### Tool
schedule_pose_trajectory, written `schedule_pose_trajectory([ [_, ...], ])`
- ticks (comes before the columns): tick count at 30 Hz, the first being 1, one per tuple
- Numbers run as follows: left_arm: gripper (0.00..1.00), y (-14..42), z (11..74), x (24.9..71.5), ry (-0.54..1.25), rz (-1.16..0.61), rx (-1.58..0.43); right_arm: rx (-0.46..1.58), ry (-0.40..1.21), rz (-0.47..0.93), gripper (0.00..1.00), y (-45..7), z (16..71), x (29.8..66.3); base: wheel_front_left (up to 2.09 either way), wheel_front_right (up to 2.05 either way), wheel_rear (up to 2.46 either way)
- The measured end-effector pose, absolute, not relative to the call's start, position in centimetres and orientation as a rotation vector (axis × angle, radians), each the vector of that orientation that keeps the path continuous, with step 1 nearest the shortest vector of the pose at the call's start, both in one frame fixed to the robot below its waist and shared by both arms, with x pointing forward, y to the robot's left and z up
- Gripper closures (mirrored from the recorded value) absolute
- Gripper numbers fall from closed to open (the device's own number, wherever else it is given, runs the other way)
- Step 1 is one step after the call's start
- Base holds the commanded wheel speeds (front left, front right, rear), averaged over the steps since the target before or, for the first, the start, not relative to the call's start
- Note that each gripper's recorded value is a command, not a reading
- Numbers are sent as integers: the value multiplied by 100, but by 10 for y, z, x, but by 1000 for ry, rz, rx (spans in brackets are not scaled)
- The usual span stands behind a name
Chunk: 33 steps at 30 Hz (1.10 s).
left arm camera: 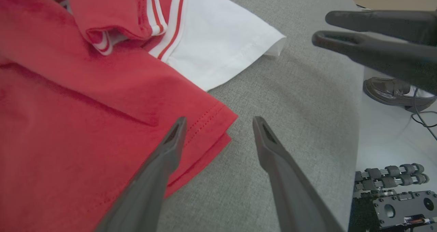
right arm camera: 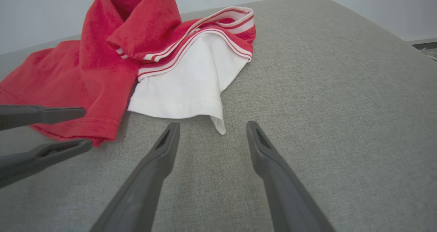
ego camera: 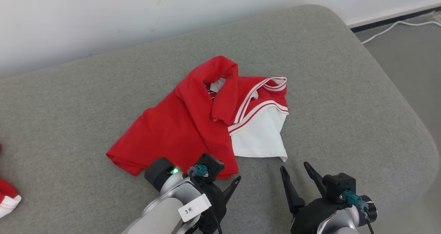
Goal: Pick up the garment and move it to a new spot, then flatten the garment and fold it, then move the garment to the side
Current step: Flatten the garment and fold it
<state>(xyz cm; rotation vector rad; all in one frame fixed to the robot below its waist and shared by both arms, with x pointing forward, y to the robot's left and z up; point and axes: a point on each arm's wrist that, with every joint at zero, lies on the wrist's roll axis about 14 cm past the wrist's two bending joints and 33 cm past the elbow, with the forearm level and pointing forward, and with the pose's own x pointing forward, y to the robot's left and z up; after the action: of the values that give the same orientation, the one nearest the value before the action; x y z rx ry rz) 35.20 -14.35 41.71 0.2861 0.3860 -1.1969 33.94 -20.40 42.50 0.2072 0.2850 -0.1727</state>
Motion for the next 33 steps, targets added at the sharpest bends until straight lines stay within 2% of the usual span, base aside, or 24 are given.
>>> schedule_pose_trajectory([
  [11,0,-147,399,363,407,-1198,355,203,308,-230,0,-220,417,331,0,0,0],
  [12,24,-147,398,366,407,-1187,357,203,309,-232,0,-220,417,331,0,0,0],
  [13,67,-146,399,368,401,-1175,356,203,309,-235,0,-221,417,331,0,0,0],
  [14,90,-145,400,371,396,-1166,358,202,309,-239,0,-222,417,331,0,0,0],
  [15,100,-144,401,373,394,-1158,360,202,309,-238,0,-223,416,331,0,0,0],
  [19,100,-137,401,379,393,-1121,348,202,303,-225,0,-219,417,334,0,0,0],
  [23,100,-133,422,399,361,-1031,200,203,298,-211,0,-215,418,337,0,0,0],
  [30,100,-126,521,438,106,-911,-214,202,294,-202,0,-213,419,340,0,0,0],
  [33,100,-120,564,440,-20,-908,-326,202,289,-190,0,-211,420,341,0,0,0],
])
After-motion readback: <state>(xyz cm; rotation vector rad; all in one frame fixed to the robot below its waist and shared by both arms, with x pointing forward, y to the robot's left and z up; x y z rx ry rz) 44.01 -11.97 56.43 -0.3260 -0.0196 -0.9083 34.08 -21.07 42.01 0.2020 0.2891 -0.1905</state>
